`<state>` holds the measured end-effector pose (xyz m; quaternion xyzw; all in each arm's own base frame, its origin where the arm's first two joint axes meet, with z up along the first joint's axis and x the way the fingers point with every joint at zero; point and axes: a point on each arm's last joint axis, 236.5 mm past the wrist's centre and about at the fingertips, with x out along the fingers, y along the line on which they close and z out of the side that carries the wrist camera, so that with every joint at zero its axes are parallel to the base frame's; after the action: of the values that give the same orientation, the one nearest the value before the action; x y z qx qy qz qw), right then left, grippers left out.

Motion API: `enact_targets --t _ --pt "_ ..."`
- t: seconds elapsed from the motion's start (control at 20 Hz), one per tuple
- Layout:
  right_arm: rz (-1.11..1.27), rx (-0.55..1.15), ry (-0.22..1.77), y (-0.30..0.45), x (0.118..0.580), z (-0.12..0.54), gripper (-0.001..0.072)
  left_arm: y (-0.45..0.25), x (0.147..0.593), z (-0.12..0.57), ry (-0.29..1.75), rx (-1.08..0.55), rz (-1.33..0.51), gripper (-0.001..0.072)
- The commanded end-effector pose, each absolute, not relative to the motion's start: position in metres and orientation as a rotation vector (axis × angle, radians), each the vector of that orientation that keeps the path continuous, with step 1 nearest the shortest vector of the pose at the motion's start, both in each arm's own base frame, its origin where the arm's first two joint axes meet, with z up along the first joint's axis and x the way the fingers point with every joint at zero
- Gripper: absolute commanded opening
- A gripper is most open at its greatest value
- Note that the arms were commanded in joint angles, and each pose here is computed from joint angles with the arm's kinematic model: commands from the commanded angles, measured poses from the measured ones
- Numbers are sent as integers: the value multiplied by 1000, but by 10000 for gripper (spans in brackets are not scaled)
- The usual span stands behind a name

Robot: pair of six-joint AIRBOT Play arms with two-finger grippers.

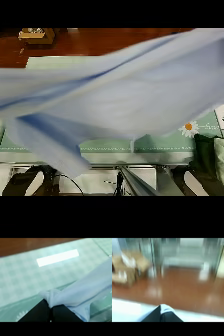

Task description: Fold the shirts.

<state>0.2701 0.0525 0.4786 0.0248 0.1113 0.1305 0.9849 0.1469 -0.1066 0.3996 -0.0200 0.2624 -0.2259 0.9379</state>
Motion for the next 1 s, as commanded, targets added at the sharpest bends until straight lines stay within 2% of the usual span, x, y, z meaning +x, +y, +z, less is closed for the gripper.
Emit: enact_targets --t 0.0,0.2,0.35,0.5,0.7,0.95 --pt "268 61 536 35 338 392 17 -95 174 344 743 -86 -435 19" --pt "323 134 737 43 449 293 17 -90 237 259 955 -140 -468 19" --pt "392 137 843 78 506 218 17 -85 290 193 1047 -170 -482 20" --pt "408 156 866 102 548 165 19 -80 327 130 1159 -208 -485 20" --pt "402 184 953 110 569 102 20 -75 362 56 1310 -275 -473 20" --pt "395 212 1075 111 559 55 34 -71 387 -7 1399 -338 -432 29"
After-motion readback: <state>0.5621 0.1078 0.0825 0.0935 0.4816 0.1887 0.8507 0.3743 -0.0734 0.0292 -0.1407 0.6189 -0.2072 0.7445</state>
